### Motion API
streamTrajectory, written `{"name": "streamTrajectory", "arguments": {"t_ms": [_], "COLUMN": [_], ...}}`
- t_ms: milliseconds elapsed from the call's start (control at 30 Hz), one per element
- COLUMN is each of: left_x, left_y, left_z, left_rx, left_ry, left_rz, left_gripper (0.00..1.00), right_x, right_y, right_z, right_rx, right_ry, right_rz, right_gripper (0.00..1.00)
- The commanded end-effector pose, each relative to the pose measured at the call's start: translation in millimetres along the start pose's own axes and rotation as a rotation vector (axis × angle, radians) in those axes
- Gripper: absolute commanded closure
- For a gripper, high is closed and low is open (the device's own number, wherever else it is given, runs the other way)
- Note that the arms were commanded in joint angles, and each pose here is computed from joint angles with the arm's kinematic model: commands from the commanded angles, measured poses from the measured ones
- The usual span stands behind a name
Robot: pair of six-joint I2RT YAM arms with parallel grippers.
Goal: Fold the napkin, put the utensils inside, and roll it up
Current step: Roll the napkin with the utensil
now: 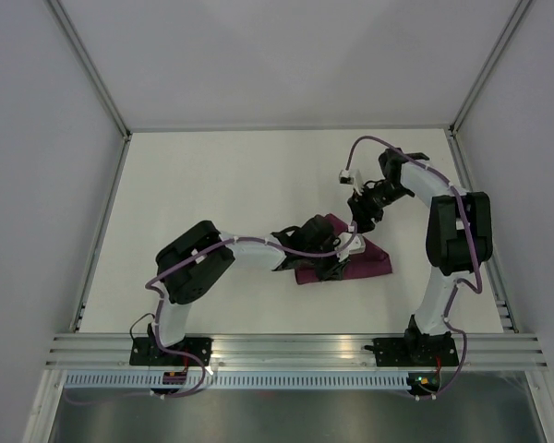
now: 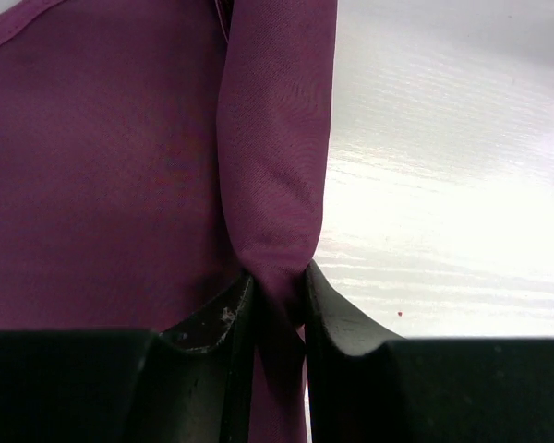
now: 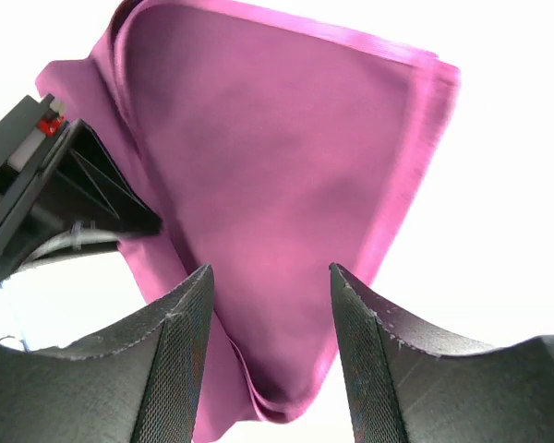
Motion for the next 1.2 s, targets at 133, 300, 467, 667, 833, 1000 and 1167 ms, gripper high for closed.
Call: {"name": "streamTrajectory", "arguments": {"t_ms": [133,300,467,667,833,1000,1167], "left_x": [-13,-12,-5,5,10,9,10], "left_y": [8,9,6,2,-1,-2,-4], "left_z": [-52,-58,-60,-65,-69,-71,-71], "left_rx": [0.161,0.173,0.180,0.208,0.218,0.230,0.228], "left_ry": [0.315,0.443,0.538,0.629,0.663,0.708,0.720], "left_rz": [-0.234,-0.341,-0.393,-0.430,-0.448,-0.452,-0.463], "left_gripper": [0.98,0.98,0.98,0.98,0.98,0.98,0.98], "right_x": [2,13,37,57,65,61,55], "right_y": [68,76,52,8,-26,-47,-61], "right_z": [24,-1,-30,-42,-50,-56,-61], "right_rx": [-0.222,-0.262,-0.261,-0.237,-0.167,-0.121,-0.082], "right_ry": [0.046,0.143,0.297,0.462,0.533,0.581,0.602], "right_rz": [-0.097,-0.189,-0.300,-0.423,-0.419,-0.468,-0.497], "right_gripper": [0.41,0.39,0.35,0.29,0.28,0.28,0.31]}}
Point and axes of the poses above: each gripper's point midway between its finger pads, its own y axis back along the fingers, its own x axis along the line the jaws close on, z = x × y, the point moved 1 cm from there along y, back along the fingers, and after that the axes turned 13 degrees about -y, right-handed, at the moved point
